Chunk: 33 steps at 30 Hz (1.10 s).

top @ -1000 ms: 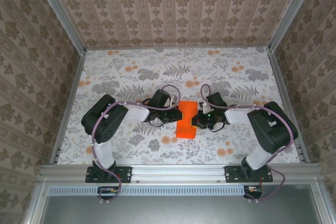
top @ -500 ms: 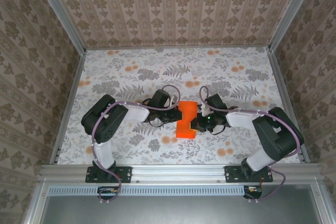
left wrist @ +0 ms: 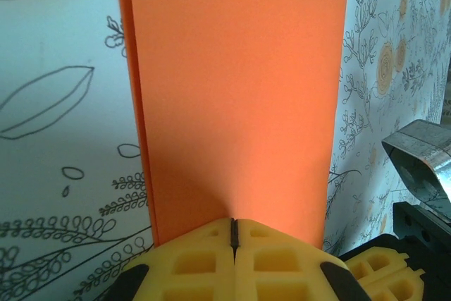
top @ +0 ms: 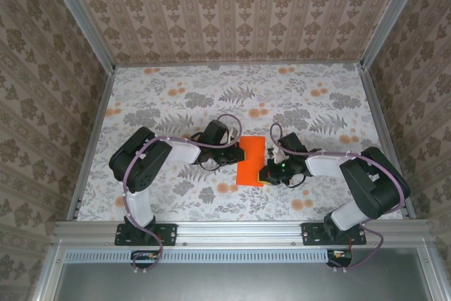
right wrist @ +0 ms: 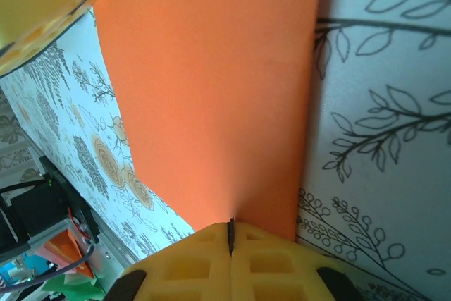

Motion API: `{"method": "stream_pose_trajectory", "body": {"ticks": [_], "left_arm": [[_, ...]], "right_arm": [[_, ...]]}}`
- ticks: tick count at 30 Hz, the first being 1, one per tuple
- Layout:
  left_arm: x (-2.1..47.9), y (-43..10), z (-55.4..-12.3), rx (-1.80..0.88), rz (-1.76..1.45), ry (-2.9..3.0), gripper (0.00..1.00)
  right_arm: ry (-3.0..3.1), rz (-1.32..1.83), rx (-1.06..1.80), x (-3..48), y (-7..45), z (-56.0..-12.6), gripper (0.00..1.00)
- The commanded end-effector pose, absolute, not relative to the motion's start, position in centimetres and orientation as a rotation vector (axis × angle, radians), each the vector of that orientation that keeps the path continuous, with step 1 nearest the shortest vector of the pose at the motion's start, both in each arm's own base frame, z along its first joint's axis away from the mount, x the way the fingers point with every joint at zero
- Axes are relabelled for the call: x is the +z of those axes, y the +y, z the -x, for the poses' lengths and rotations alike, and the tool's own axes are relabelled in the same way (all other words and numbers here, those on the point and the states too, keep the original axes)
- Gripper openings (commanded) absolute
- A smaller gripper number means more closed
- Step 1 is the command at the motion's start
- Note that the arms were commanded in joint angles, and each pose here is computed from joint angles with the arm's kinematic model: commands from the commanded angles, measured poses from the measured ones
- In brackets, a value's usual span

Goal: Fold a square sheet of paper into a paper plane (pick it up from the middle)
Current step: Fold the square sheet of paper in half at the center of the table.

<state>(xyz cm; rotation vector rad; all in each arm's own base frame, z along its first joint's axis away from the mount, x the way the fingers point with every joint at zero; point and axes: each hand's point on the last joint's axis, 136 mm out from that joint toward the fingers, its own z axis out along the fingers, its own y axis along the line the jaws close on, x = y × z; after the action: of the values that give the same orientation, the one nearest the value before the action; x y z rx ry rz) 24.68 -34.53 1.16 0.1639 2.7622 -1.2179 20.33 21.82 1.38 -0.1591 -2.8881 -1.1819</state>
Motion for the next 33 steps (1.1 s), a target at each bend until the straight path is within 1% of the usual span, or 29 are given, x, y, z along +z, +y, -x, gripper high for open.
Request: {"method": "stream_pose_trajectory", "body": {"ticks": [1, 6, 10, 14, 18, 22, 26, 33], "left_arm": [[-9.2, -24.9, -18.7, -0.597, 0.063, 3.185, 0.00], [-9.2, -24.7, -18.7, -0.592, 0.070, 3.184, 0.00], [-8.9, -24.2, -18.9, -0.588, 0.087, 3.173, 0.00], [-7.3, -24.3, -19.7, -0.630, 0.092, 3.121, 0.00], [-4.3, -25.1, -20.9, -0.717, 0.098, 3.022, 0.00], [-1.2, -26.3, -22.1, -0.819, 0.093, 2.913, 0.00], [0.7, -27.9, -22.7, -0.939, 0.063, 2.856, 0.00], [2.9, -30.1, -23.4, -1.097, -0.002, 2.773, 0.00]], "right_arm": [[-2.847, 0.198, -1.093, 0.2, 21.0, -18.3, 0.04], [-2.841, 0.218, -0.981, -1.1, 19.5, -16.4, 0.03], [-2.846, 0.211, -0.970, -0.8, 19.0, -15.5, 0.03], [-2.885, 0.162, -1.063, 1.5, 19.9, -17.2, 0.04], [-2.965, 0.117, -1.229, 5.5, 21.4, -20.5, 0.04], [-2.994, 0.113, -1.306, 6.9, 22.7, -23.1, 0.04], [-2.957, 0.113, -1.353, 6.3, 24.8, -24.8, 0.04], [-2.901, 0.078, -1.297, 3.7, 26.9, -24.7, 0.04]]}}
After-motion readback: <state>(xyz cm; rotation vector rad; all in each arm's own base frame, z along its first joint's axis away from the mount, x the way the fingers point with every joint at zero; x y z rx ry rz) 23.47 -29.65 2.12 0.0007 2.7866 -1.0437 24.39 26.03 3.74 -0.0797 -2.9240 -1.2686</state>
